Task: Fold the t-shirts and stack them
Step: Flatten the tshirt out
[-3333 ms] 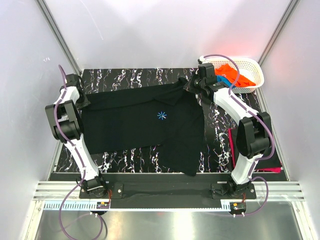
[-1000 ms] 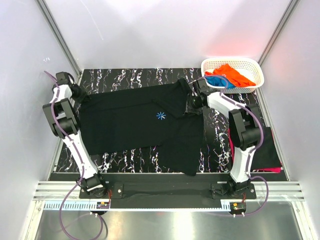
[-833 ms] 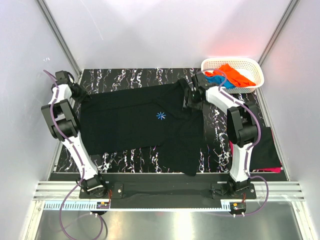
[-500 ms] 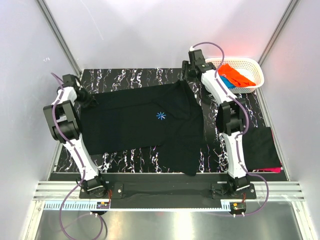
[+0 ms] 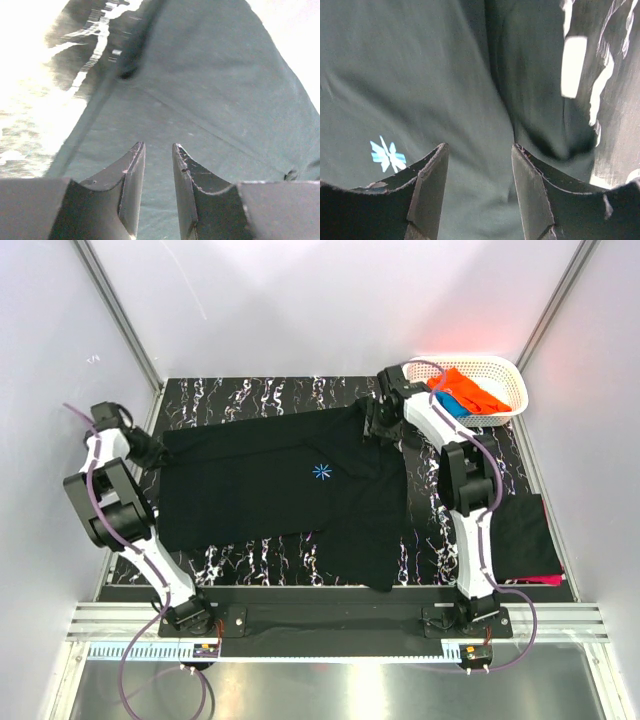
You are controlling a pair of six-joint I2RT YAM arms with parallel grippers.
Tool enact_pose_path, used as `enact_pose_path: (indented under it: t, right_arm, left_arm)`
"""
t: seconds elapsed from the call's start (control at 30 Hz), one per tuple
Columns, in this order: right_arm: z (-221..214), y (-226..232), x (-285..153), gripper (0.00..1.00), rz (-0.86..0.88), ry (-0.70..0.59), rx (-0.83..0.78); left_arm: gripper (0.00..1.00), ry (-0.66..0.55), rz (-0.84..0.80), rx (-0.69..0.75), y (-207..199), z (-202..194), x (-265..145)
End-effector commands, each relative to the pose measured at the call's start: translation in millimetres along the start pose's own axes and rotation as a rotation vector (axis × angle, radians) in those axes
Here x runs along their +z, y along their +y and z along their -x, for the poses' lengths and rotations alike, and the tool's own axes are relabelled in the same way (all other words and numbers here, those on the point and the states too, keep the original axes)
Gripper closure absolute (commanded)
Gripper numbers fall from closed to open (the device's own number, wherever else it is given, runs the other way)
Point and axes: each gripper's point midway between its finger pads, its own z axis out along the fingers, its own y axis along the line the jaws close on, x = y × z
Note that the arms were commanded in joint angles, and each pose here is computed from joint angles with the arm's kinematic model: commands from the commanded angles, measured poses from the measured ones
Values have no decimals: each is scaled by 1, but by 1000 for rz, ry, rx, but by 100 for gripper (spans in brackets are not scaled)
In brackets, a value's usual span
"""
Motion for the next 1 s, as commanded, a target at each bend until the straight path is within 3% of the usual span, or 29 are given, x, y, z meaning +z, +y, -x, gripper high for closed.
enact_pose_path:
  t: [0.0,0.13,0.37,0.7,0.97]
  right_arm:
    - [-5,20,-56,39,120,-38,-13]
    - [-30,15,-55,39,151,-8,-45]
    - [-36,34,-61,39,261,17,-20]
    - [-44,29,-63,38,255,27,-14]
    - [-44,27,-57,38,247,32,-12]
  left_arm:
    - [66,31,-54,9,-2,-9,0]
    - [63,27,-55,-3,8,-13,8]
    - [62,-3,-95,-72,9,7,26]
    - [57,-36,-61,-114,24,13,22]
    - [65,-91,-66,-162,18,49,33]
